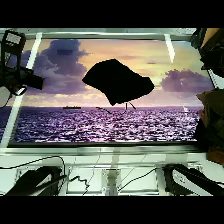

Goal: Fold the clothes and pants, and hang the long-sleeved shirts on hangers.

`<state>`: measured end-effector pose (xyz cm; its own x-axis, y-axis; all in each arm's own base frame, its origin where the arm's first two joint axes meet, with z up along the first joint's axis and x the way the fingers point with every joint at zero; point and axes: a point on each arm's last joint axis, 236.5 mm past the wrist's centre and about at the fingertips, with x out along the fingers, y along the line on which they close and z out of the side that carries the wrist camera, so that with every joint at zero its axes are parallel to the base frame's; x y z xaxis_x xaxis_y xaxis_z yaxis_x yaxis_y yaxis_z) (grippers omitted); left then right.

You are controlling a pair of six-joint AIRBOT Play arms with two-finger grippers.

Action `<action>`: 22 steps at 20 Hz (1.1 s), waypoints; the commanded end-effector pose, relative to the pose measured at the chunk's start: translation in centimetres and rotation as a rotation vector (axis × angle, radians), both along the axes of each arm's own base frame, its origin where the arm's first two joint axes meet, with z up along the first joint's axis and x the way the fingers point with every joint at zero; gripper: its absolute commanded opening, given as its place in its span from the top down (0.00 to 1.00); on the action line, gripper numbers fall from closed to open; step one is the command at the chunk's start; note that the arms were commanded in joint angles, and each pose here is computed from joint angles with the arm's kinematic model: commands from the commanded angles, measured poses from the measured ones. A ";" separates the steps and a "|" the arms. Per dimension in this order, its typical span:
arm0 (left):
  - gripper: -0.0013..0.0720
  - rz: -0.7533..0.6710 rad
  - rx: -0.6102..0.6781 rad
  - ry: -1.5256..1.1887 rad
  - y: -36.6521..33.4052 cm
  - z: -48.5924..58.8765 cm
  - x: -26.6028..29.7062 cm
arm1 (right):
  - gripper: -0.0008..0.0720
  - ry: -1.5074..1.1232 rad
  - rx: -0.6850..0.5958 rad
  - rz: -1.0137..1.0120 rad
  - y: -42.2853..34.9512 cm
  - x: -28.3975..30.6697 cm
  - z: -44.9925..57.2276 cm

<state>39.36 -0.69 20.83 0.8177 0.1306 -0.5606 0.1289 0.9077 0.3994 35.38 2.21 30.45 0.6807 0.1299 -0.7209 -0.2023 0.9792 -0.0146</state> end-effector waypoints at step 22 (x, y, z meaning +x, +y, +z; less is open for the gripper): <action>0.22 -0.040 -0.121 0.114 -3.2 -5.1 2.4 | 0.97 -0.114 0.103 0.030 2.1 2.3 2.1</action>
<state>41.66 -3.97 16.07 0.7572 0.0213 -0.6529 0.2034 0.9421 0.2667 36.88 2.82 31.88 0.7372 0.1557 -0.6575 -0.2438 0.9688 -0.0440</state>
